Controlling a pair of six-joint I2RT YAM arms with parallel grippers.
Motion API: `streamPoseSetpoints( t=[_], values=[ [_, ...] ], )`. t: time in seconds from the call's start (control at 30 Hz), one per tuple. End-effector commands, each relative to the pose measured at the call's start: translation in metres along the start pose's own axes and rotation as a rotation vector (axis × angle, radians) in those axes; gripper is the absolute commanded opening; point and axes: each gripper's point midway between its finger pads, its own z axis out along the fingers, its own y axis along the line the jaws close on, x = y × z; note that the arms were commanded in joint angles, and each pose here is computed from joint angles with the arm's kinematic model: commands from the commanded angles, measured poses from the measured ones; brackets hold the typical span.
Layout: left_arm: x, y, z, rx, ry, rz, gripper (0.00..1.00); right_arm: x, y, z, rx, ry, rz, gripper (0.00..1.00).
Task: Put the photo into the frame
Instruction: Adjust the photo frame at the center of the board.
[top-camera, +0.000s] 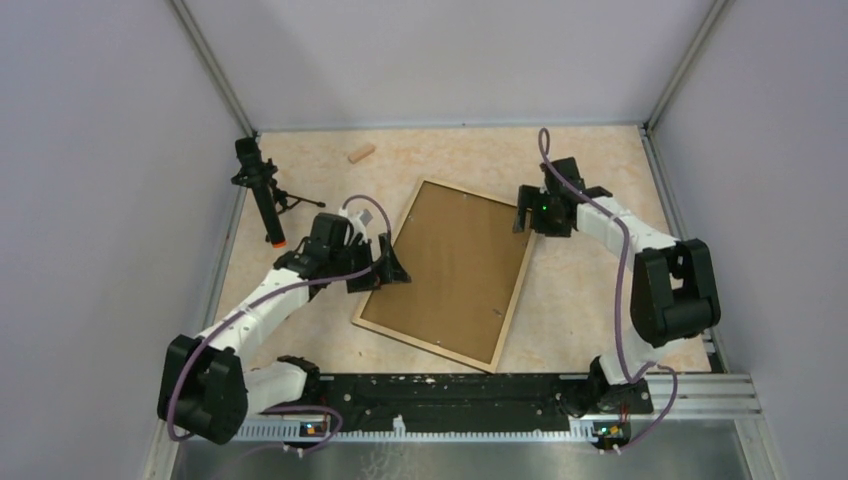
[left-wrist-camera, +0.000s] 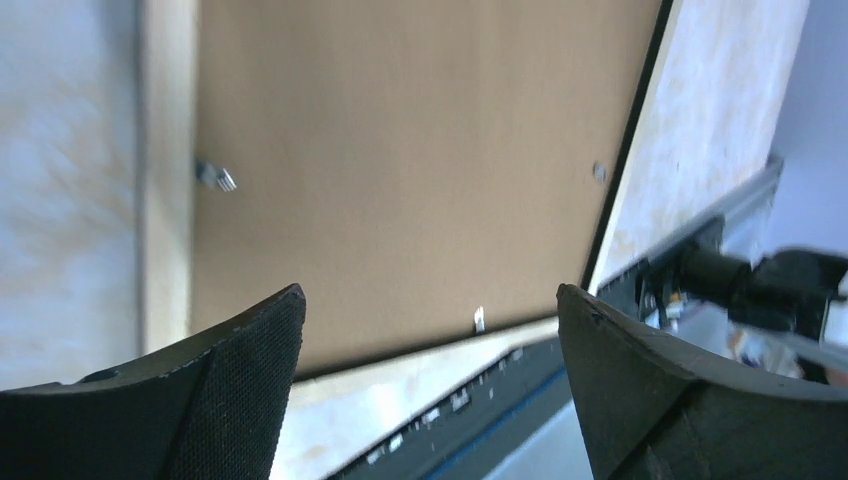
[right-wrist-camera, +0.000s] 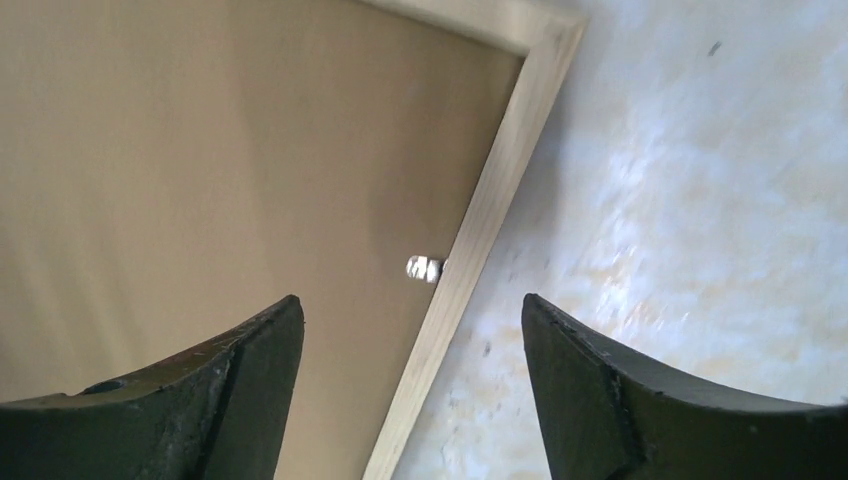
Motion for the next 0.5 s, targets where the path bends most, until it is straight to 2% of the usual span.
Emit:
streamPoseSetpoints(
  t=[0.0, 0.07, 0.17, 0.33, 0.47],
  values=[
    [-0.066, 0.013, -0.009, -0.15, -0.188, 0.076, 0.98, 0.052, 0.019, -0.027, 0.046, 0.082, -0.045, 0.79],
    [-0.084, 0.022, -0.005, -0.181, -0.212, 0.059, 0.98, 0.076, 0.02, -0.033, 0.083, 0.122, 0.015, 0.8],
    [-0.096, 0.032, 0.01, -0.172, -0.178, 0.022, 0.98, 0.107, 0.038, -0.038, 0.014, 0.16, 0.063, 0.79],
    [-0.089, 0.048, 0.036, -0.152, -0.064, -0.048, 0.98, 0.136, 0.055, -0.04, -0.037, 0.181, -0.06, 0.72],
    [-0.077, 0.054, 0.044, -0.131, -0.031, -0.075, 0.98, 0.153, 0.058, -0.04, -0.037, 0.221, -0.119, 0.7]
  ],
)
